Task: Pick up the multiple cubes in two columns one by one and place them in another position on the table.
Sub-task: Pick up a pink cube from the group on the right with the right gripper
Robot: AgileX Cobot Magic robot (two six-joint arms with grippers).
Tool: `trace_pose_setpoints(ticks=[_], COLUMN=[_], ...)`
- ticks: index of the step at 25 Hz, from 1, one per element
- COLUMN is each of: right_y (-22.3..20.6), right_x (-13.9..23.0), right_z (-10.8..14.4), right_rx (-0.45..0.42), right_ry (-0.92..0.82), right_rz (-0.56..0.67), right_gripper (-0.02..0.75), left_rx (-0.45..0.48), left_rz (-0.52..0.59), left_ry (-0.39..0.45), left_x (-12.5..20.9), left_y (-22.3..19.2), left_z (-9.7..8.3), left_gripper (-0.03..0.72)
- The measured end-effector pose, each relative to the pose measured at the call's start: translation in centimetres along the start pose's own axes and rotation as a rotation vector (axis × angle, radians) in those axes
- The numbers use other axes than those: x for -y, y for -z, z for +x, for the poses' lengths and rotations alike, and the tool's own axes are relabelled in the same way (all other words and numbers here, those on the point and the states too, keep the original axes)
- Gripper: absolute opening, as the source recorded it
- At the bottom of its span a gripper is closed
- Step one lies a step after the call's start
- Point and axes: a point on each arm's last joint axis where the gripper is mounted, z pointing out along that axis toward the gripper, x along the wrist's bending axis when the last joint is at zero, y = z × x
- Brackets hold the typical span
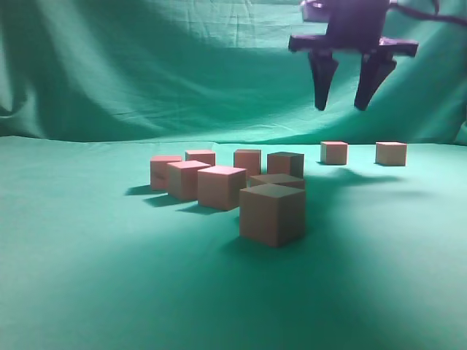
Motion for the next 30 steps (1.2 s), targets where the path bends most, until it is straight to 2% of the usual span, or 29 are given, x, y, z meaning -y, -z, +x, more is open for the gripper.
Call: trace_pose_setpoints(ticks=[8, 15, 20, 25, 27, 28, 30], right_y=[-4.5, -5.5, -6.0, -7.0, -7.0, -7.0, -6.8], right_x=[-0.6, -1.0, -1.0, -0.9, -0.9, -0.9, -1.0], right_z=[-0.3, -1.1, -0.7, -0.6, -0.6, -0.6, -0.6], right_rx=[0.028, 0.029, -0.015, -0.021, -0.022, -0.022, -0.022], right_ry=[0.019, 0.007, 0.007, 0.006, 0.006, 0.006, 0.006], right_rz=[0.024, -0.013, -0.02, -0.014, -0.016, -0.016, -0.018], right_gripper=[0.391, 0.391, 0.391, 0.391, 0.27, 0.251, 0.262], left_rx=[0.0, 0.0, 0.0, 0.0, 0.0, 0.0, 0.0], left_rz=[0.0, 0.0, 0.0, 0.0, 0.0, 0.0, 0.0], left_ry=[0.0, 0.0, 0.0, 0.0, 0.0, 0.0, 0.0], left_x=[0.0, 0.0, 0.0, 0.0, 0.0, 0.0, 0.0], left_y=[0.0, 0.0, 0.0, 0.0, 0.0, 0.0, 0.0], left_z=[0.0, 0.0, 0.0, 0.0, 0.0, 0.0, 0.0], left_gripper=[0.0, 0.0, 0.0, 0.0, 0.0, 0.0, 0.0])
